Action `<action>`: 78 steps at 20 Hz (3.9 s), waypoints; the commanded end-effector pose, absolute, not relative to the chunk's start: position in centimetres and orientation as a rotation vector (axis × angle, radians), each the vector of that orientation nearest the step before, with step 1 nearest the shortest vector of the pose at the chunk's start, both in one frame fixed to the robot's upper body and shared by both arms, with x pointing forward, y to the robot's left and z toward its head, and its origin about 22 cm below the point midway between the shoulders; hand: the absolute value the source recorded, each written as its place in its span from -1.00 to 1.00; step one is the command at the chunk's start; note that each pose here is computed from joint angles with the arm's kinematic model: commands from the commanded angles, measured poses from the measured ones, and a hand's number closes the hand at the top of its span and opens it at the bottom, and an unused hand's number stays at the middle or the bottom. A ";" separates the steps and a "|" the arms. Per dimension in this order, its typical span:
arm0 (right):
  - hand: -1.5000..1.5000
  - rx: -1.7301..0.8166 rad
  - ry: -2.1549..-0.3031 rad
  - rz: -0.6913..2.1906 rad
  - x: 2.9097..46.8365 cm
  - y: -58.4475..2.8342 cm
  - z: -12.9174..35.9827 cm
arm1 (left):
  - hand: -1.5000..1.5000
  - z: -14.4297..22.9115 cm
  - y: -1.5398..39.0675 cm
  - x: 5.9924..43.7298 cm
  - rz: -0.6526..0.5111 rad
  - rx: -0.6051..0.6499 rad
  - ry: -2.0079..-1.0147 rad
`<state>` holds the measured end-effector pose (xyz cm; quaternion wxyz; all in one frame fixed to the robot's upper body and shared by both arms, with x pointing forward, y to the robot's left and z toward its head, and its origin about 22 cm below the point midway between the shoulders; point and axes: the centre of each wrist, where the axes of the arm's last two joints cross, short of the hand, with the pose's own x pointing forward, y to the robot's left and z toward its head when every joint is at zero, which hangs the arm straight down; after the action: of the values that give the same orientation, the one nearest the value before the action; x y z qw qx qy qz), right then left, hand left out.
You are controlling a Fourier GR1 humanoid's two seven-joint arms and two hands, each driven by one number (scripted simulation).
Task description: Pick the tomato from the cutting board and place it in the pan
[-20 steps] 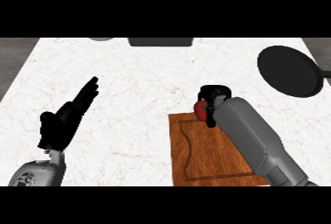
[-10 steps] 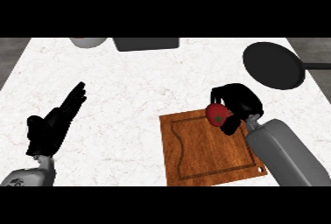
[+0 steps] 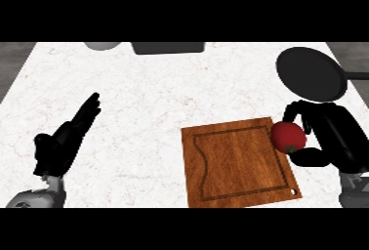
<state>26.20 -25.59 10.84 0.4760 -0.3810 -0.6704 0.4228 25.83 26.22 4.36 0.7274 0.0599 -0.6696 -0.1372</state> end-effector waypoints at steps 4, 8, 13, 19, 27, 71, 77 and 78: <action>1.00 -1.006 -1.643 0.782 24.0 -29.9 8.2 | 0.00 5.7 25.0 26.2 -0.335 0.119 -1.495; 1.00 -0.918 -1.699 0.619 25.4 -33.8 8.5 | 0.00 3.3 25.6 25.5 -0.336 0.111 -1.501; 1.00 -0.944 -1.664 0.632 31.5 -35.3 6.9 | 0.00 4.7 24.9 27.6 -0.362 0.090 -1.521; 1.00 -1.084 -1.648 0.582 35.8 -37.8 6.1 | 0.00 5.6 25.1 28.4 -0.362 0.075 -1.509; 1.00 -1.131 -1.644 0.524 37.9 -42.4 6.8 | 0.00 5.7 24.0 27.9 -0.383 0.037 -1.510; -1.00 -0.441 -1.803 0.022 30.9 -51.3 4.9 | 0.00 6.1 22.8 28.4 -0.392 0.047 -1.557; -1.00 -0.380 -1.848 0.010 28.4 -53.1 4.2 | 0.00 5.9 23.4 28.7 -0.381 0.040 -1.548; -1.00 -0.398 -1.864 0.019 27.1 -54.0 3.9 | 0.00 5.4 23.6 27.9 -0.390 0.051 -1.539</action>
<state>29.31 -52.59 4.60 0.5994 -0.1937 -0.7766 0.0071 28.31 23.14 5.86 0.6985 0.0200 -0.6939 -0.1738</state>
